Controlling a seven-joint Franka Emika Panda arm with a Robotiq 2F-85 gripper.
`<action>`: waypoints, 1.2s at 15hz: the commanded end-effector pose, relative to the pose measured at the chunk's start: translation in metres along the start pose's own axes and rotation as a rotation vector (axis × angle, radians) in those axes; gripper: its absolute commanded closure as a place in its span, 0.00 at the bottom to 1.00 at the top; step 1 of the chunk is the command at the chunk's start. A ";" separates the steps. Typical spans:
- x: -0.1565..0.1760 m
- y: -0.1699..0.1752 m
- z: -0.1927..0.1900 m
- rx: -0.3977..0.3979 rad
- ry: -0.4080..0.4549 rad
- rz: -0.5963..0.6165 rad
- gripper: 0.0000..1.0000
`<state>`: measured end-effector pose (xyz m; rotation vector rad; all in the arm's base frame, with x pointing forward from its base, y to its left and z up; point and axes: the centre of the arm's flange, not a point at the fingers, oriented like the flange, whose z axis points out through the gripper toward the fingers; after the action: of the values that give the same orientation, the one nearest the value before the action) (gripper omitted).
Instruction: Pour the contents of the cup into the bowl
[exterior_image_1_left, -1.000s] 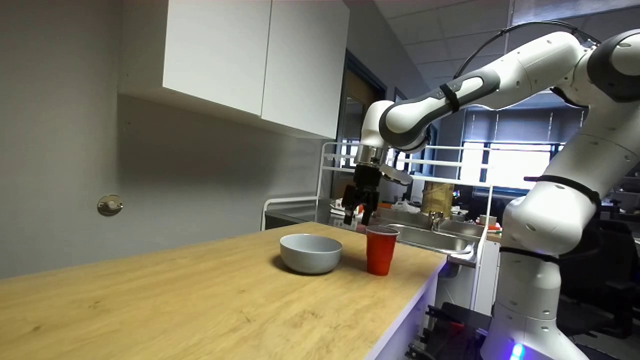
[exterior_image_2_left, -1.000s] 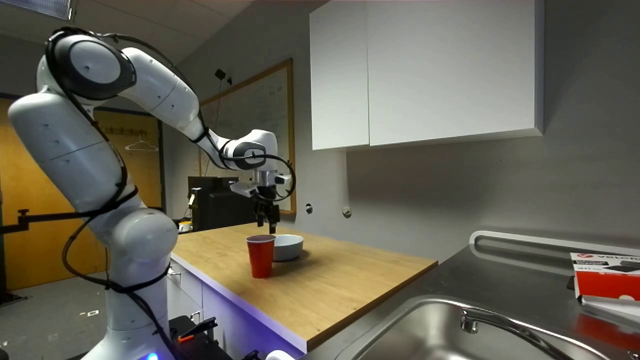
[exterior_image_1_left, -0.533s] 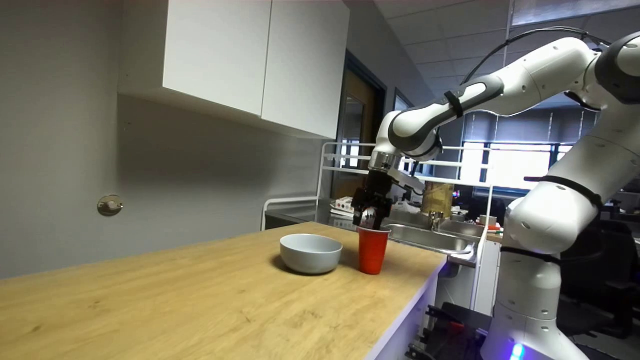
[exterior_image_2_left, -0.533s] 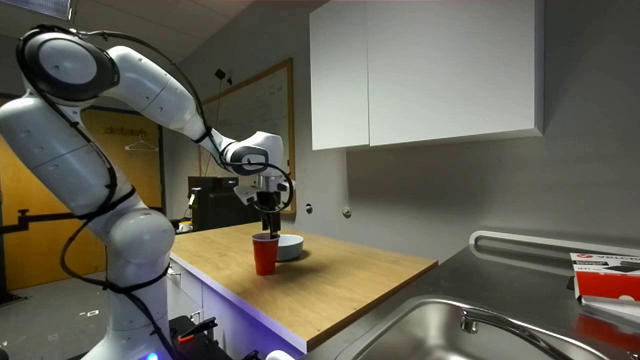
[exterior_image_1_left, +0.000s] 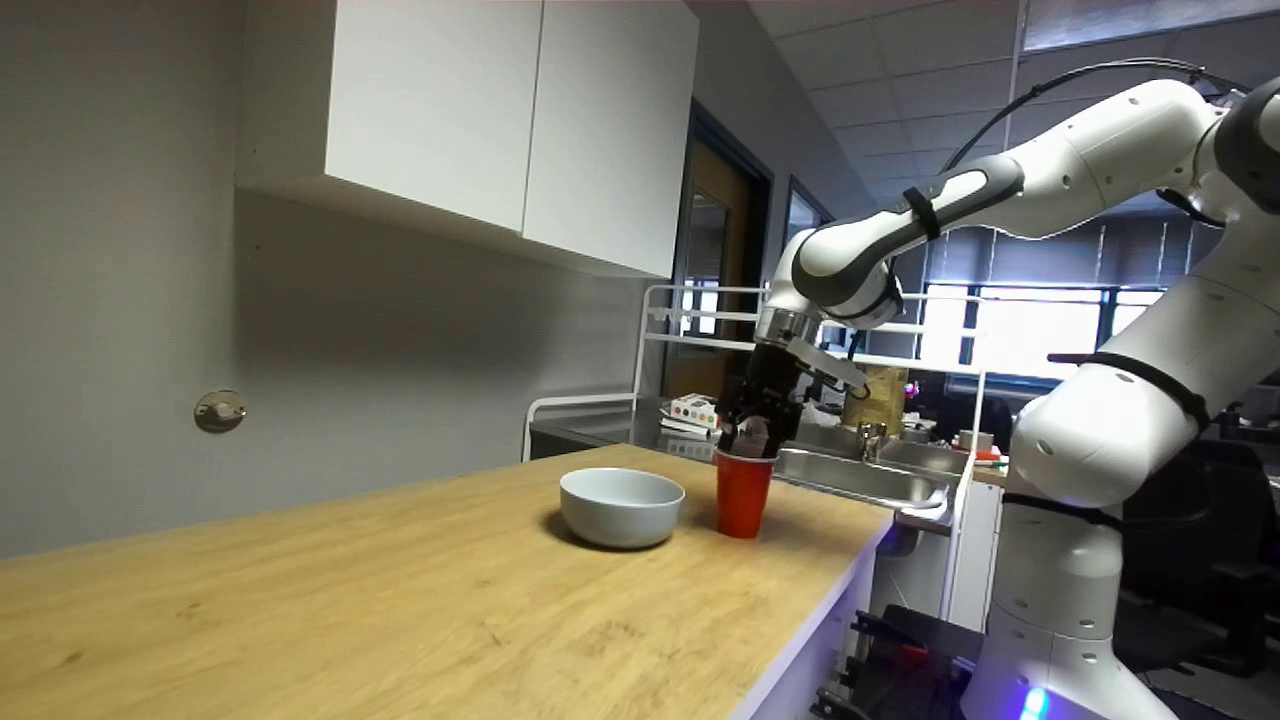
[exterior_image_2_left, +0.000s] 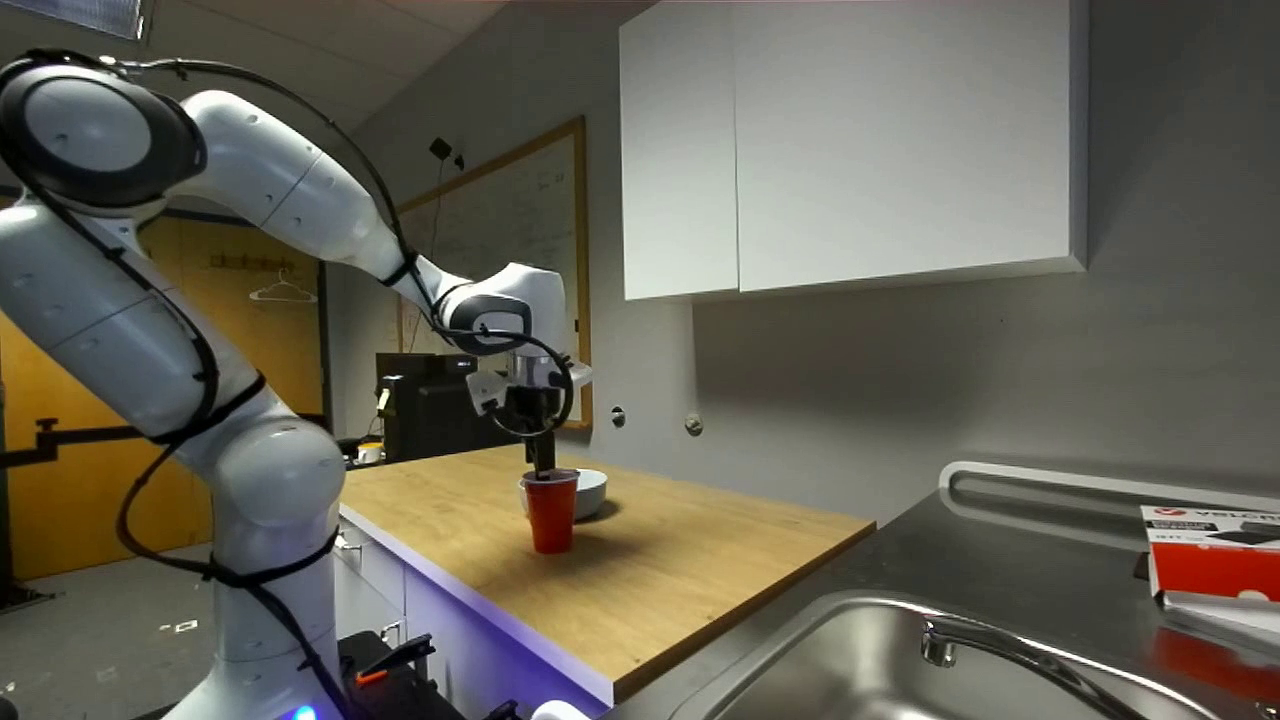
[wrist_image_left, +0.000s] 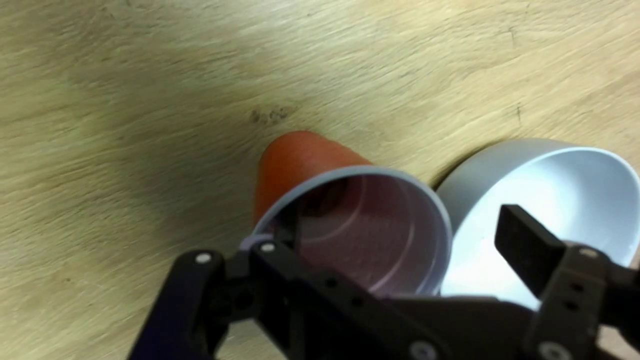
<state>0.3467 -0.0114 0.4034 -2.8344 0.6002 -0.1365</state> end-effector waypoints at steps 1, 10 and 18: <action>-0.006 0.002 0.001 0.019 0.012 0.047 0.00; 0.029 -0.004 0.042 -0.094 -0.070 0.131 0.31; 0.043 -0.027 0.045 -0.240 -0.026 0.171 0.76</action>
<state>0.3893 -0.0016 0.3645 -2.9465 0.8569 -0.0059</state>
